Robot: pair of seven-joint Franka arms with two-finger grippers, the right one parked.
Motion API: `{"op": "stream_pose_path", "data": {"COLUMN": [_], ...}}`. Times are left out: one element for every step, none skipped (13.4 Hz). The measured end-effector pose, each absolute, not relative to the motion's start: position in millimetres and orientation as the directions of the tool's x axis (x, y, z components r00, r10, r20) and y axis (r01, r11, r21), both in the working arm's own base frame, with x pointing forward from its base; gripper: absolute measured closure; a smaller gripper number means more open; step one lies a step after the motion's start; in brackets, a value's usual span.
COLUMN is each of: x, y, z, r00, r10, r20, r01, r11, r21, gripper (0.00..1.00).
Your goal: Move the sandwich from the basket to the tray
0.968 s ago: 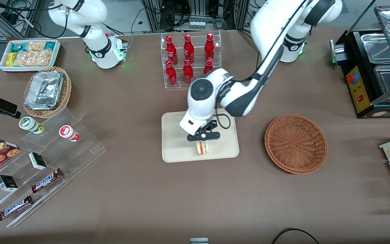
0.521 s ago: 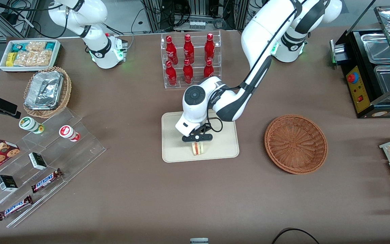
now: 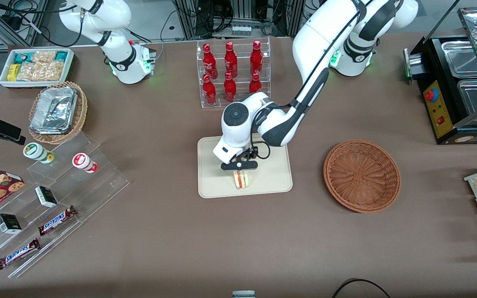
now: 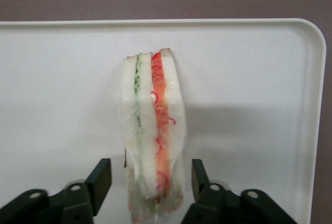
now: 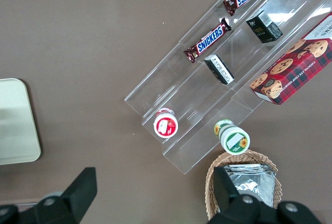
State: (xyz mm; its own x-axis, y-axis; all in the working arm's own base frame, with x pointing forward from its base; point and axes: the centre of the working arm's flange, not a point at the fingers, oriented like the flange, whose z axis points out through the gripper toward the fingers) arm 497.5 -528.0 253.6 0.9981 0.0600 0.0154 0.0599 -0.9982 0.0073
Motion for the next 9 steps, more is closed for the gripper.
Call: {"op": "stream_pose_path", "data": {"x": [498,498,498,499,503,510,520,533,544], "y": [-526,-523,-518,-508,-496,-478,-455,-426,-396], "z": [274,300,331,363,390,416,441,465,487], "r00": [0.998,0.997,0.996,0.993,0.988,0.982,0.973,0.964,0.96], "r10": [0.065,0.071,0.085,0.114,0.145,0.177,0.215,0.248,0.264], "r20": [0.015,0.019,0.028,0.043,0.056,0.068,0.081,0.092,0.095], "r01": [0.065,0.072,0.086,0.115,0.147,0.18,0.22,0.253,0.27], "r11": [-0.998,-0.997,-0.996,-0.993,-0.988,-0.982,-0.974,-0.966,-0.961], "r21": [-0.005,-0.016,-0.024,-0.031,-0.039,-0.049,-0.053,-0.052,-0.059], "gripper": [0.12,0.01,0.0,0.0,0.0,0.0,0.0,0.0,0.0]}}
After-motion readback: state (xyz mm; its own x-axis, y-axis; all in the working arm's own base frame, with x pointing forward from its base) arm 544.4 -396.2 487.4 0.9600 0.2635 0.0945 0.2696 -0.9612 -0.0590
